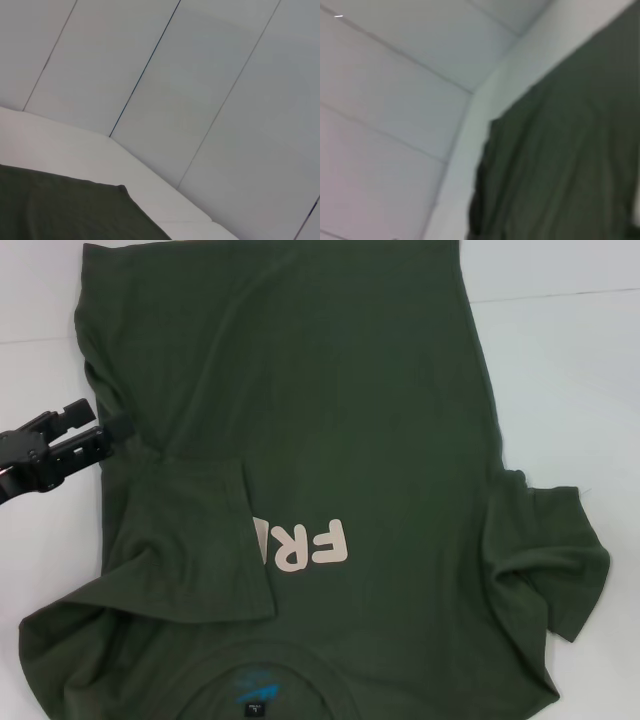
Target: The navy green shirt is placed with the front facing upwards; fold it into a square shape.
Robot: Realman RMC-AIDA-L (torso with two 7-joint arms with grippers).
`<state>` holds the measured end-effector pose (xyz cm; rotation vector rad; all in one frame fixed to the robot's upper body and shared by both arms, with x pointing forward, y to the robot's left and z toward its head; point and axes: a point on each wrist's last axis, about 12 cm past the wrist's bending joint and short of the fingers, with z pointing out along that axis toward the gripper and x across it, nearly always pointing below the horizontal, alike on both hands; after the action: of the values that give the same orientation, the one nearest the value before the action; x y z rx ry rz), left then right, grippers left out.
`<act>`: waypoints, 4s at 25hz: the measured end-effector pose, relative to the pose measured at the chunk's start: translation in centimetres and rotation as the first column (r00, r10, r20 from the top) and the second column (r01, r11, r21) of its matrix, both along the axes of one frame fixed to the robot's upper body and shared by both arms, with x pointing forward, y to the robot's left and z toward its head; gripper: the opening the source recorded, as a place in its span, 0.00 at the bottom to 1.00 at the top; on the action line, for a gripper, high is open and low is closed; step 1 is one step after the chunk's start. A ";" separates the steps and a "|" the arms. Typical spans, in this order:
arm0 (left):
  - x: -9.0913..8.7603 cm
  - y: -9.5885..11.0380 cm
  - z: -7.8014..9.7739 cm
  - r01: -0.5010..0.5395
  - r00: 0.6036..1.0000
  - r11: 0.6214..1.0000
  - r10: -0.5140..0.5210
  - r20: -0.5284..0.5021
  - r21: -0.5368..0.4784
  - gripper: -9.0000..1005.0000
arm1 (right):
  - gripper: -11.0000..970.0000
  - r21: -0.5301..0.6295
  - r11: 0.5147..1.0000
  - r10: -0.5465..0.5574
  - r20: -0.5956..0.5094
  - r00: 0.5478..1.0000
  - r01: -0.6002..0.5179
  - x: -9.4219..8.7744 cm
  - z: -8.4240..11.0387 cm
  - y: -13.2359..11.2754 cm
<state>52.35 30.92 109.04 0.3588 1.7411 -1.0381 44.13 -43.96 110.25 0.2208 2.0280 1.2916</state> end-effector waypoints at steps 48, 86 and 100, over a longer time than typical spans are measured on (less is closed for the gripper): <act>0.5 -0.1 -0.4 -0.023 1.000 0.999 0.023 0.008 0.035 0.91 | 0.94 -0.106 0.994 -0.064 -0.319 0.946 0.032 0.8 -3.7 0.8; 0.8 -0.2 -0.6 -0.041 0.999 0.998 0.041 -0.004 0.038 0.91 | 0.94 -0.252 0.964 -0.042 -0.465 0.884 -0.087 5.5 -1.7 2.5; 1.0 -0.2 -0.6 -0.045 0.999 0.998 0.045 -0.001 0.039 0.90 | 0.94 -0.261 0.960 -0.035 -0.465 0.885 -0.099 6.1 -1.7 3.0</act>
<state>53.33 30.73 108.47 0.3417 1.7649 -0.9735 50.20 -40.93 108.53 0.3978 2.6058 1.0189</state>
